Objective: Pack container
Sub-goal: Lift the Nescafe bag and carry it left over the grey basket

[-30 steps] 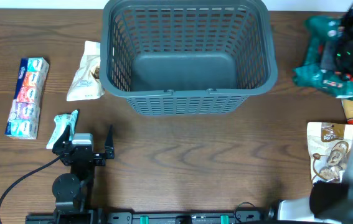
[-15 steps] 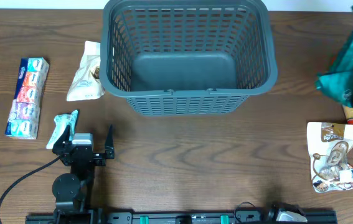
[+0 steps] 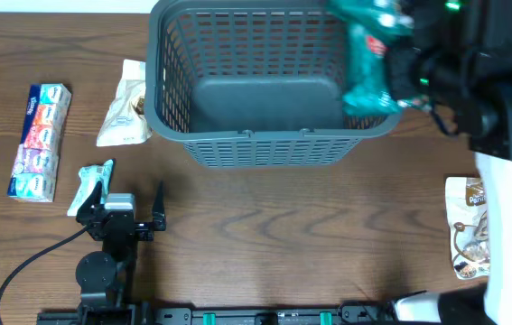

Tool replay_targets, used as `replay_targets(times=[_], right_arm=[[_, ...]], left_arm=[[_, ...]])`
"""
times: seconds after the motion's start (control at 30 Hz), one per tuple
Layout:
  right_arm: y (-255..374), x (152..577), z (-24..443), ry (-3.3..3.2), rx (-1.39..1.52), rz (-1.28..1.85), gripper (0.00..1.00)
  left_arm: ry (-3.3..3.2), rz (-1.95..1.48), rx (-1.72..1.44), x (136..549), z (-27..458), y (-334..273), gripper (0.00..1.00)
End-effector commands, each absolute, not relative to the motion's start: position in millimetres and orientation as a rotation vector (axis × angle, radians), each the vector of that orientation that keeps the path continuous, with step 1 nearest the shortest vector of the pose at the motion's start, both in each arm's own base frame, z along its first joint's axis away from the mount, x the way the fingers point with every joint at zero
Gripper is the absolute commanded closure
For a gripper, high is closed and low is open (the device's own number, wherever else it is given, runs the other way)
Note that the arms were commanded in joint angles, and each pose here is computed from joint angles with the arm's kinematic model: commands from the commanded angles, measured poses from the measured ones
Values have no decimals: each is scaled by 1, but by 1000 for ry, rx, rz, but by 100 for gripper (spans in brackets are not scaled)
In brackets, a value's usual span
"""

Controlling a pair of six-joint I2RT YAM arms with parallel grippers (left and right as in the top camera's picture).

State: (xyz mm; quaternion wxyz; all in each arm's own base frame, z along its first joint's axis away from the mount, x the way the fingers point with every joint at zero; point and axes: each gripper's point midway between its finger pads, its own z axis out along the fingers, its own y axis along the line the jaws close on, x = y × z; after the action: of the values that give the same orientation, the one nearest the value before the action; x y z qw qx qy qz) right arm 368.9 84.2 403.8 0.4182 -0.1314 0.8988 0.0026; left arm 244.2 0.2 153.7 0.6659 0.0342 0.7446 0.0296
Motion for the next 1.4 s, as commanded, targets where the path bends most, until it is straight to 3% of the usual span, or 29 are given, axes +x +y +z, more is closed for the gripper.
replay_targets(times=[0.0, 0.47, 1.37], right_arm=[[104, 370, 450, 2105, -366, -13, 99], [147, 407, 377, 2284, -541, -56, 99], [170, 438, 297, 2474, -609, -24, 99]], left_arm=[[1721, 78, 76, 244, 138, 2, 1], [1721, 78, 76, 244, 138, 2, 1], [1721, 78, 76, 244, 138, 2, 1]])
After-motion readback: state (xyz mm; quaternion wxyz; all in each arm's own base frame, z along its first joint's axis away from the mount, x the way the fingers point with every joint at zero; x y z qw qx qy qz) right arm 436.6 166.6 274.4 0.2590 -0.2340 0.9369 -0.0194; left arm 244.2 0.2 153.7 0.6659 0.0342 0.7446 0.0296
